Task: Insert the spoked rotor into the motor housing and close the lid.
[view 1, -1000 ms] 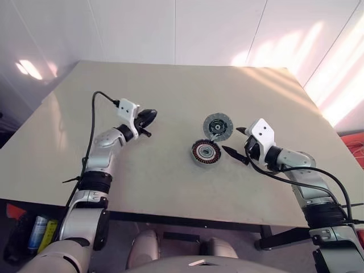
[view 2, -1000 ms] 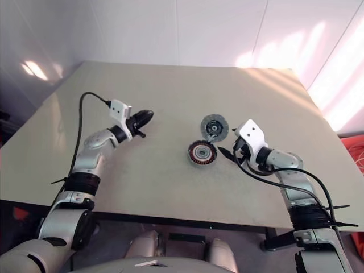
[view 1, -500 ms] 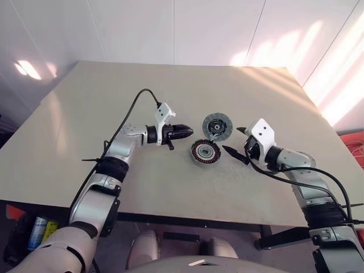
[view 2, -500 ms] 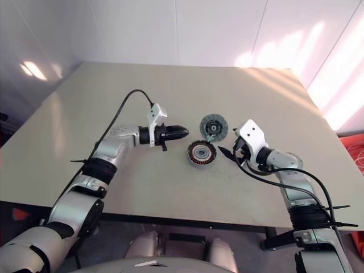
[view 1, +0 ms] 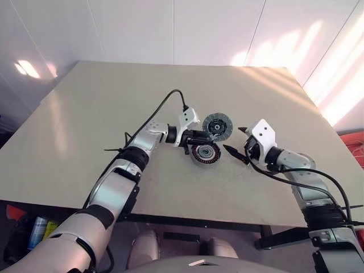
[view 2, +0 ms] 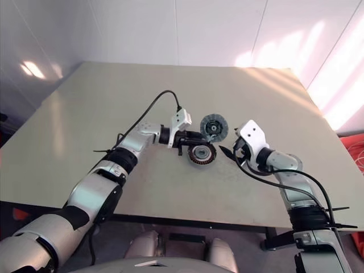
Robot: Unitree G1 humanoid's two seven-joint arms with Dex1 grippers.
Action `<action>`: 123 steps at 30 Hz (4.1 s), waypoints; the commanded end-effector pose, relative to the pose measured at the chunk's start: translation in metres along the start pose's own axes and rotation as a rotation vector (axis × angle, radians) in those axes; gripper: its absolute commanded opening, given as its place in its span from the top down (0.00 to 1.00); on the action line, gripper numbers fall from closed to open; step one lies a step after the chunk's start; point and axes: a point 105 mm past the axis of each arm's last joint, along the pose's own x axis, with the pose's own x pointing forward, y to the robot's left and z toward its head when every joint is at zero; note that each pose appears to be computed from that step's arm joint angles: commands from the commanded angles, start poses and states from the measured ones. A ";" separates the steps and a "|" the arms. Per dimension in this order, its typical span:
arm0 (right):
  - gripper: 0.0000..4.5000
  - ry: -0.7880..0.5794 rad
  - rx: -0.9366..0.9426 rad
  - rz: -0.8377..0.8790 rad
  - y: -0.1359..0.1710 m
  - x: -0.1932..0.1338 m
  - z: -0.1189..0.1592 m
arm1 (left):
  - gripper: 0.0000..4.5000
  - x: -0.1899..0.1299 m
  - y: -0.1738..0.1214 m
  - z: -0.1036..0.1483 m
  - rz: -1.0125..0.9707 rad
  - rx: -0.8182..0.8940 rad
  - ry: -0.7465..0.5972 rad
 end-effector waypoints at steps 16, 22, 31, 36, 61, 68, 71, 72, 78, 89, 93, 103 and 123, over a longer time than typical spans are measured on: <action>0.00 -0.052 -0.039 -0.044 -0.009 -0.005 0.016 | 0.84 0.002 -0.003 0.000 -0.029 0.044 0.017; 0.00 -0.051 -0.039 -0.043 -0.009 -0.004 0.016 | 0.84 0.003 -0.004 -0.004 -0.026 0.034 0.017; 0.00 -0.051 -0.038 -0.045 -0.009 -0.004 0.015 | 0.84 0.001 -0.006 -0.007 -0.040 0.031 0.026; 0.00 -0.052 -0.037 -0.045 -0.009 -0.004 0.015 | 0.84 0.000 -0.006 -0.008 -0.043 0.029 0.031; 0.09 -0.090 -0.015 -0.047 -0.007 -0.005 0.024 | 0.26 -0.045 0.036 0.052 0.230 -0.024 -0.293; 0.59 -0.103 0.005 0.044 0.006 -0.012 0.035 | 0.26 -0.091 0.042 0.024 0.390 -0.090 -0.295; 0.83 -0.100 0.024 0.128 0.019 -0.013 0.038 | 0.26 -0.100 0.038 0.012 0.429 -0.119 -0.287; 0.90 -0.100 0.032 0.148 0.022 -0.013 0.038 | 0.26 -0.101 0.037 0.009 0.440 -0.127 -0.287; 0.99 -0.062 0.020 0.154 0.028 0.002 0.029 | 0.26 -0.104 0.029 0.006 0.476 -0.143 -0.299; 0.99 -0.114 0.027 0.260 0.058 0.029 0.042 | 0.26 -0.106 0.023 -0.001 0.512 -0.166 -0.291; 0.99 -0.134 0.024 0.281 0.063 0.032 0.047 | 0.26 -0.106 0.023 -0.006 0.514 -0.169 -0.273; 0.99 -0.095 0.052 0.266 0.064 0.040 0.029 | 0.26 -0.106 0.024 -0.007 0.516 -0.161 -0.261; 0.99 -0.124 0.040 0.212 0.053 0.038 0.033 | 0.26 -0.106 0.024 0.000 0.525 -0.143 -0.252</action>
